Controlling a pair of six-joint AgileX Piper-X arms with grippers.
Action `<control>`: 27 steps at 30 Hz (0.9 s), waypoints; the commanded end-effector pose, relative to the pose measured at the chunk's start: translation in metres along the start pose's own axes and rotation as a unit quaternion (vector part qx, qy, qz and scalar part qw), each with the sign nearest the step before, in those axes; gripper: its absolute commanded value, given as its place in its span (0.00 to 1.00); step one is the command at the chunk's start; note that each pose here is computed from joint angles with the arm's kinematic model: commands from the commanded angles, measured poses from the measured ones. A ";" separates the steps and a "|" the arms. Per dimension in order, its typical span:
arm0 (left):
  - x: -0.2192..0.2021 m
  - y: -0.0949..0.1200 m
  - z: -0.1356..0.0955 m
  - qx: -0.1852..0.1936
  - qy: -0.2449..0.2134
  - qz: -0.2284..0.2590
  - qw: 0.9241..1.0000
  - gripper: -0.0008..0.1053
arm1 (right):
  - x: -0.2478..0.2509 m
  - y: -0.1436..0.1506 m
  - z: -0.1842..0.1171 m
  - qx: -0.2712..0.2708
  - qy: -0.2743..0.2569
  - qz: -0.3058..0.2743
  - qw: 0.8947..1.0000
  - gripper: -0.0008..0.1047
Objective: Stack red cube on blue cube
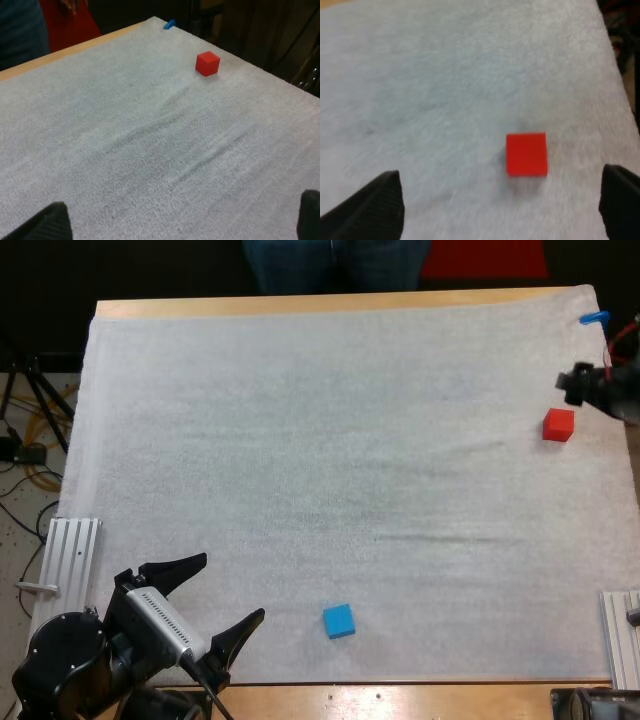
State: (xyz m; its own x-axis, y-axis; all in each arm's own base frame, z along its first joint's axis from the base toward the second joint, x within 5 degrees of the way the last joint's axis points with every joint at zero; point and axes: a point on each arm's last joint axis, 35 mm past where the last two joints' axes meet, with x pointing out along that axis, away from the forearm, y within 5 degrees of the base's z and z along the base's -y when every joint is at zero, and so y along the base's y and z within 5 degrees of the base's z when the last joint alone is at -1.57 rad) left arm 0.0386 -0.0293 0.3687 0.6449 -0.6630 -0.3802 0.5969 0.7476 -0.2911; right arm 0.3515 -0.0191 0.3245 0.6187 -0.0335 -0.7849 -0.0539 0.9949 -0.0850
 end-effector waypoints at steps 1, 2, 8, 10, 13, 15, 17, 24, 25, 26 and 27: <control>-0.001 -0.001 0.002 0.001 -0.005 -0.008 1.000 0.83 | 0.012 -0.002 0.007 0.002 0.005 -0.010 1.000 0.74; -0.001 -0.001 0.002 0.001 -0.005 -0.008 1.000 0.83 | 0.022 -0.003 0.009 0.002 0.014 -0.019 1.000 0.74; -0.001 -0.001 0.002 -0.002 -0.005 -0.008 1.000 0.83 | 0.085 -0.003 0.009 0.001 0.064 -0.015 0.998 0.74; -0.001 -0.001 0.002 -0.002 -0.005 -0.008 1.000 0.83 | 0.103 -0.002 0.004 0.001 0.079 -0.013 0.997 0.74; -0.001 -0.001 0.002 -0.002 -0.005 -0.008 1.000 0.83 | 0.127 -0.001 -0.004 -0.002 0.097 -0.010 0.995 0.74; -0.001 -0.001 0.002 -0.002 -0.005 -0.008 1.000 0.83 | 0.142 -0.001 -0.010 -0.002 0.109 -0.009 0.994 0.74; -0.001 -0.001 0.002 -0.005 -0.005 -0.008 1.000 0.83 | 0.160 0.000 -0.017 -0.002 0.120 -0.007 0.993 0.74; 0.001 -0.001 0.003 -0.007 -0.001 -0.006 1.000 0.83 | 0.189 0.003 -0.037 -0.003 0.166 0.001 0.986 0.71; 0.002 0.000 0.003 -0.007 0.000 -0.006 1.000 0.83 | 0.192 0.004 -0.040 -0.004 0.177 0.001 0.984 0.66; 0.002 0.000 0.003 -0.008 0.002 -0.006 1.000 0.83 | 0.192 0.004 -0.041 -0.004 0.182 0.000 0.983 0.60; 0.003 0.000 0.004 -0.009 0.003 -0.006 1.000 0.83 | 0.191 0.004 -0.042 -0.004 0.185 0.000 0.983 0.55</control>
State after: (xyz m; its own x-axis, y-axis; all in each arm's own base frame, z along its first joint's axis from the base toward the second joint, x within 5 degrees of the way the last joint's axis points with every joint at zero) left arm 0.0424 -0.0307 0.3679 0.6390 -0.6608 -0.3939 0.5887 0.7496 -0.3025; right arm 0.4363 -0.0254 0.1412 0.2825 -0.0646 -0.9571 -0.0610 0.9945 -0.0851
